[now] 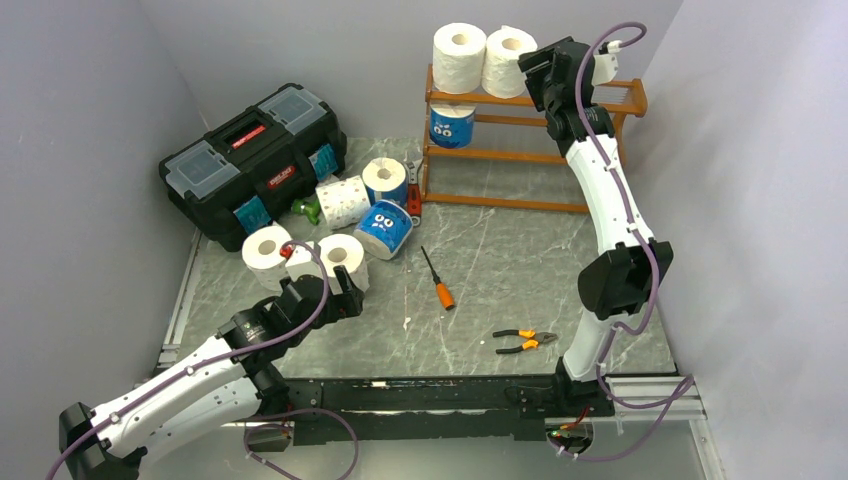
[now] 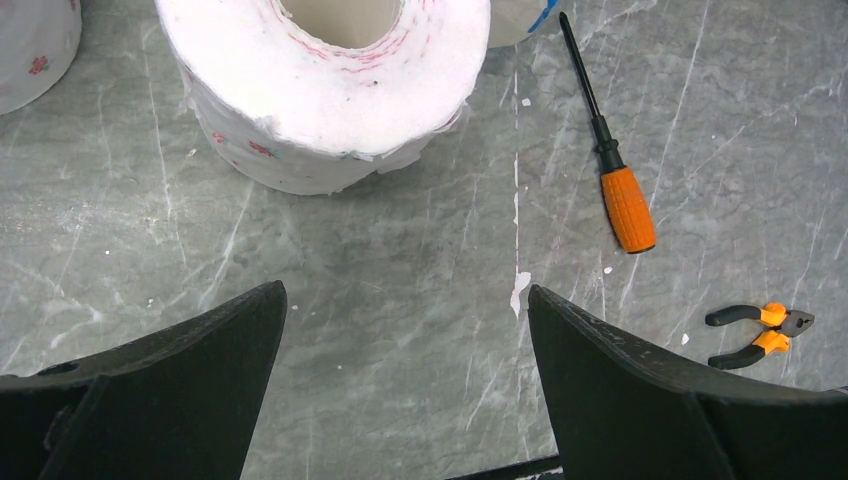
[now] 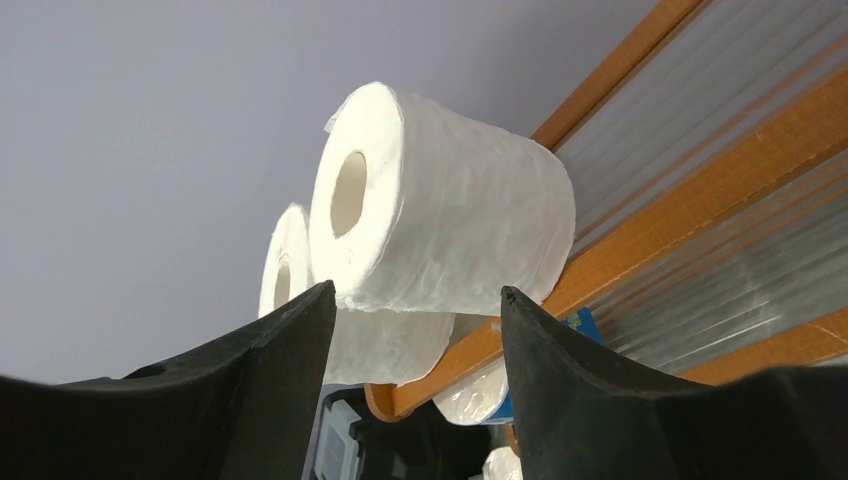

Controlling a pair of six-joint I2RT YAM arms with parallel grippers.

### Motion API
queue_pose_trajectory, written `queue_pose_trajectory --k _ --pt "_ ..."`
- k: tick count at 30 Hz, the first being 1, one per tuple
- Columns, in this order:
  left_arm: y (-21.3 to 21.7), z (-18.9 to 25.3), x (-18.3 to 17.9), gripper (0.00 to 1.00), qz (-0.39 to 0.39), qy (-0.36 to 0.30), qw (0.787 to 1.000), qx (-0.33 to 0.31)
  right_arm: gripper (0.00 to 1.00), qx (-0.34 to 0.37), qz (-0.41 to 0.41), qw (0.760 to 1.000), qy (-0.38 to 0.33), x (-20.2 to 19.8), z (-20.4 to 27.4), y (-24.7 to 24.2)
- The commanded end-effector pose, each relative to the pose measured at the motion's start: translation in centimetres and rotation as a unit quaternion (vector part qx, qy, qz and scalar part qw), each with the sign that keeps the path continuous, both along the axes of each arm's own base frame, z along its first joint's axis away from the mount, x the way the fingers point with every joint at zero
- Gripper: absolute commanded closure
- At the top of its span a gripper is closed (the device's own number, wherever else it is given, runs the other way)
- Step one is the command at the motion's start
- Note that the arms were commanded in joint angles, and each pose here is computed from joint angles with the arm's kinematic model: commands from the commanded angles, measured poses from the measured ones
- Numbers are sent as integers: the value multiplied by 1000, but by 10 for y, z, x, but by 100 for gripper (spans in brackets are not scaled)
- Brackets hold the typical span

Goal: Place and organize the paper towels onto the shelf
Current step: Place the paper towel on the shelf.

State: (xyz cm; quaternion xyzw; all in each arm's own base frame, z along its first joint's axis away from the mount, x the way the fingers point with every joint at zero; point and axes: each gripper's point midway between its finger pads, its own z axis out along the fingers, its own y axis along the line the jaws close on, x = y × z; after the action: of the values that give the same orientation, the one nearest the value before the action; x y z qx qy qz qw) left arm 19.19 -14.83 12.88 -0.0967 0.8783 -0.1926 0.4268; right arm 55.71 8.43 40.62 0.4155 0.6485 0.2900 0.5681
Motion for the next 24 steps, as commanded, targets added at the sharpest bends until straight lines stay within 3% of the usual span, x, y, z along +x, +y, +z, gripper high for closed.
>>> queue_pose_trajectory --k 1,8,18,24 --pt "-4 14 5 3 -4 -17 1000 -9 36 -2 5 999 -32 3 23 0" --pt "-5 14 5 3 -6 -19 1000 -9 31 -16 13 998 -53 -7 33 -1" --pt "-4 17 5 3 -7 -26 1000 -12 21 -68 20 986 -153 -44 65 -22" --pt "-9 14 3 3 -15 -19 999 -21 20 -35 35 977 -208 -50 63 -50"
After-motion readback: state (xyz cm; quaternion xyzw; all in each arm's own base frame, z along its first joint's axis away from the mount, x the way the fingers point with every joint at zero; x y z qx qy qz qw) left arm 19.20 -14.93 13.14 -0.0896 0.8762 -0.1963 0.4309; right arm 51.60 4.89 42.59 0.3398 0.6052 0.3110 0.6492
